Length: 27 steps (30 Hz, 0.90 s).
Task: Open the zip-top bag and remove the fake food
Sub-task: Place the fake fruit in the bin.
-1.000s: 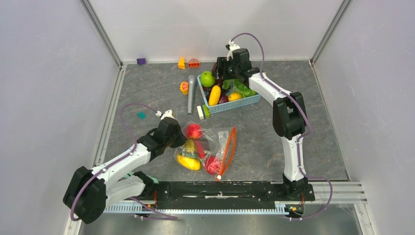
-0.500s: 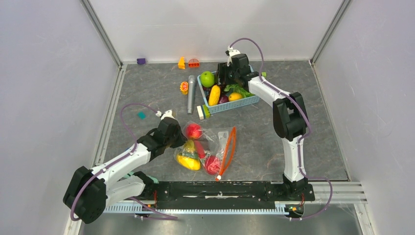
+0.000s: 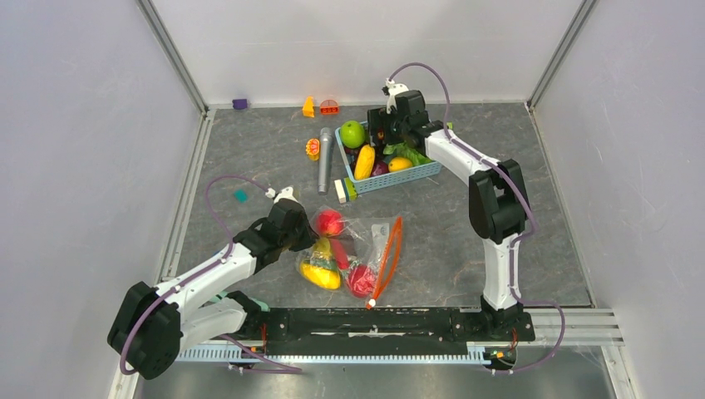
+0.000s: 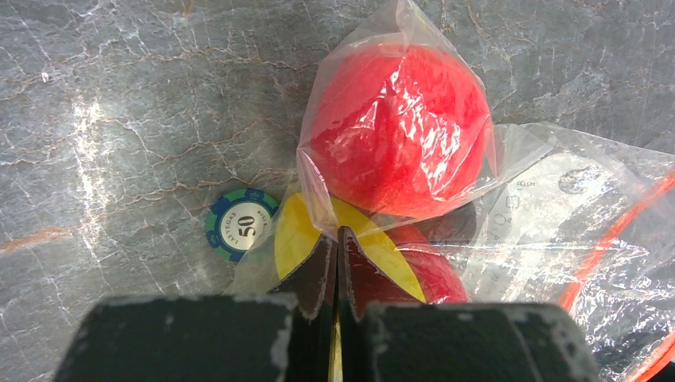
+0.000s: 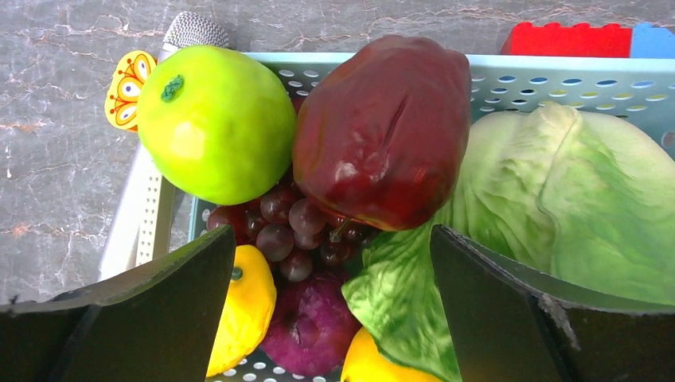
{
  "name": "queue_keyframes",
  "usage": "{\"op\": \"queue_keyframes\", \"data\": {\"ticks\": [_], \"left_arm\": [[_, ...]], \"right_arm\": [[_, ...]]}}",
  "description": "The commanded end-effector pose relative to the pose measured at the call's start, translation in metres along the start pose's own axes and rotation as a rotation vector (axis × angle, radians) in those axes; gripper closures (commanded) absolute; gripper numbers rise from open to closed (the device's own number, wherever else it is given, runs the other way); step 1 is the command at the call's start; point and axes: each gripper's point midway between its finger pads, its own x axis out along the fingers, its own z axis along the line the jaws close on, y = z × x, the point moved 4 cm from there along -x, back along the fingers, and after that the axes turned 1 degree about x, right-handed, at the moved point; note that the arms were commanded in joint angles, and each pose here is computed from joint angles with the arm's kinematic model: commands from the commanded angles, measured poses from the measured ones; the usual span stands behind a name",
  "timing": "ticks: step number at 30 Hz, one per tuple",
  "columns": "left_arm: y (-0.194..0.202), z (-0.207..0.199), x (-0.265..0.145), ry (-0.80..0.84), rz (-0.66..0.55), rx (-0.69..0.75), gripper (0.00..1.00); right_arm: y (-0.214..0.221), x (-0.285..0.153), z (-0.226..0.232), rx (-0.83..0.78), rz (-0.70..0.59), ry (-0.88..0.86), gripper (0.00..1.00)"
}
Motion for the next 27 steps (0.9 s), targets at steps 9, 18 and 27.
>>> {"op": "queue_keyframes", "data": {"ticks": [9,18,27], "left_arm": [[-0.012,-0.013,-0.003,0.047,-0.035,-0.005,0.98],[-0.015,-0.018,-0.006,0.065,-0.038,-0.003,0.98],[-0.013,-0.014,-0.006,0.053,-0.042,-0.008,0.98]], "right_arm": [[-0.046,-0.058,-0.002,-0.042,-0.118,0.083,0.02],[-0.056,-0.115,0.010,-0.068,-0.161,0.020,0.10],[0.016,-0.189,0.019,0.027,-0.098,-0.061,0.34]]}}
